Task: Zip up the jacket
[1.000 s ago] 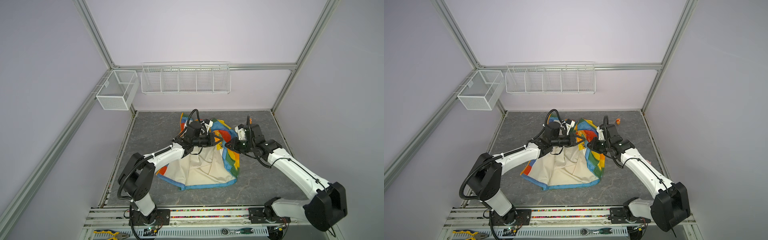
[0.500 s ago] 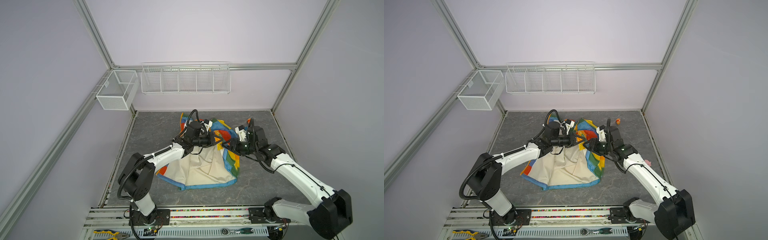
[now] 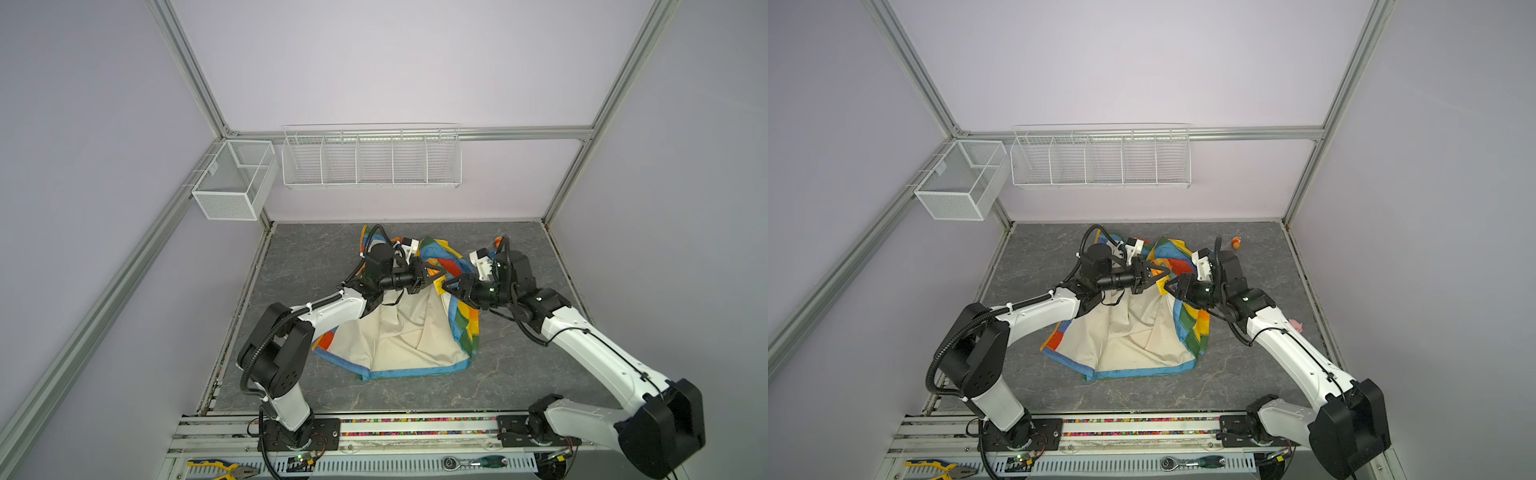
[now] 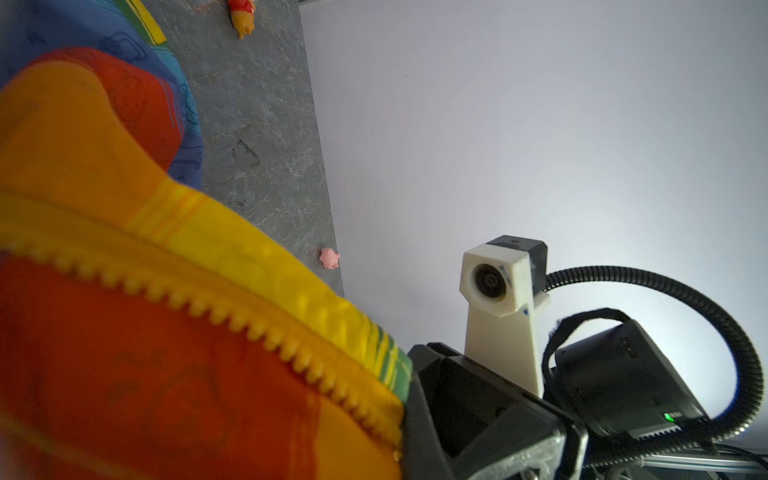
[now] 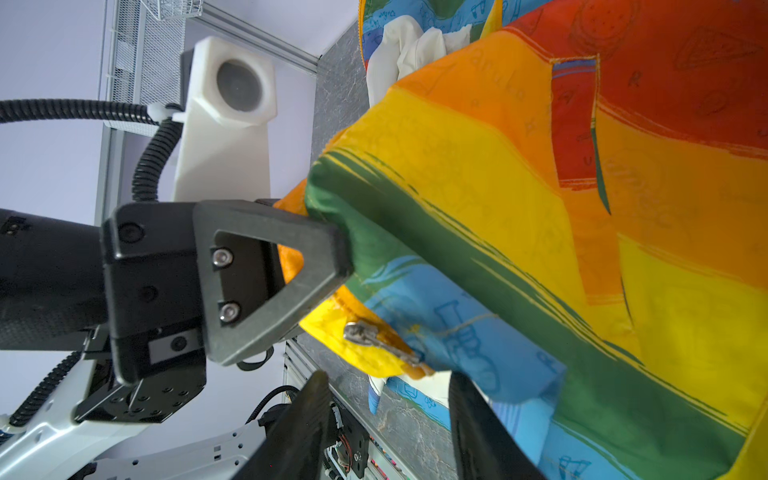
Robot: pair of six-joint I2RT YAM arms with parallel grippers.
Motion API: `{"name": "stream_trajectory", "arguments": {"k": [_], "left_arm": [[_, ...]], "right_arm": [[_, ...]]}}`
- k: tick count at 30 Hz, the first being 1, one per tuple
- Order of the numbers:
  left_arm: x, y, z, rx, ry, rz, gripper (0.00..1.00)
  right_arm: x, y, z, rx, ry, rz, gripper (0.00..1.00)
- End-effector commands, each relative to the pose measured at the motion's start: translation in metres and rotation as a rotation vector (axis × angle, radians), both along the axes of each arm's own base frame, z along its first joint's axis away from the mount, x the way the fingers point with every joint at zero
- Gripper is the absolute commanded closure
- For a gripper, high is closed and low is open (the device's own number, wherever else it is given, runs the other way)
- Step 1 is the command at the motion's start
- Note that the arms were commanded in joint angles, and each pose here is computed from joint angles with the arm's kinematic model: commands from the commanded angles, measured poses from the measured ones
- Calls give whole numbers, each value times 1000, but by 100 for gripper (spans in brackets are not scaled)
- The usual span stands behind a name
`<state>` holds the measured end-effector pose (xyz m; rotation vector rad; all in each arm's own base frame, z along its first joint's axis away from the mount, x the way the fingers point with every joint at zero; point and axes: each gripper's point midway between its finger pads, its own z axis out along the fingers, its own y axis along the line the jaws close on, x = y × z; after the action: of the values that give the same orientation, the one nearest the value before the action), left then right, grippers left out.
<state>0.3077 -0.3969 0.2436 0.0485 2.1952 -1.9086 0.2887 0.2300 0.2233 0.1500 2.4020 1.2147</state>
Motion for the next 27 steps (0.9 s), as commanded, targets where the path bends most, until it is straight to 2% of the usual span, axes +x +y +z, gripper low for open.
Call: {"name": "stream_trajectory", "arguments": {"k": [1, 18, 27], "left_arm": [[-4, 0, 13, -39, -7, -21, 100], [-9, 0, 21, -67, 5, -39, 100], [-8, 2, 27, -71, -21, -25, 100]], "right_arm": [[0, 4, 11, 47, -28, 8, 51], [8, 11, 13, 89, -34, 22, 59], [6, 17, 8, 129, -5, 30, 59]]}}
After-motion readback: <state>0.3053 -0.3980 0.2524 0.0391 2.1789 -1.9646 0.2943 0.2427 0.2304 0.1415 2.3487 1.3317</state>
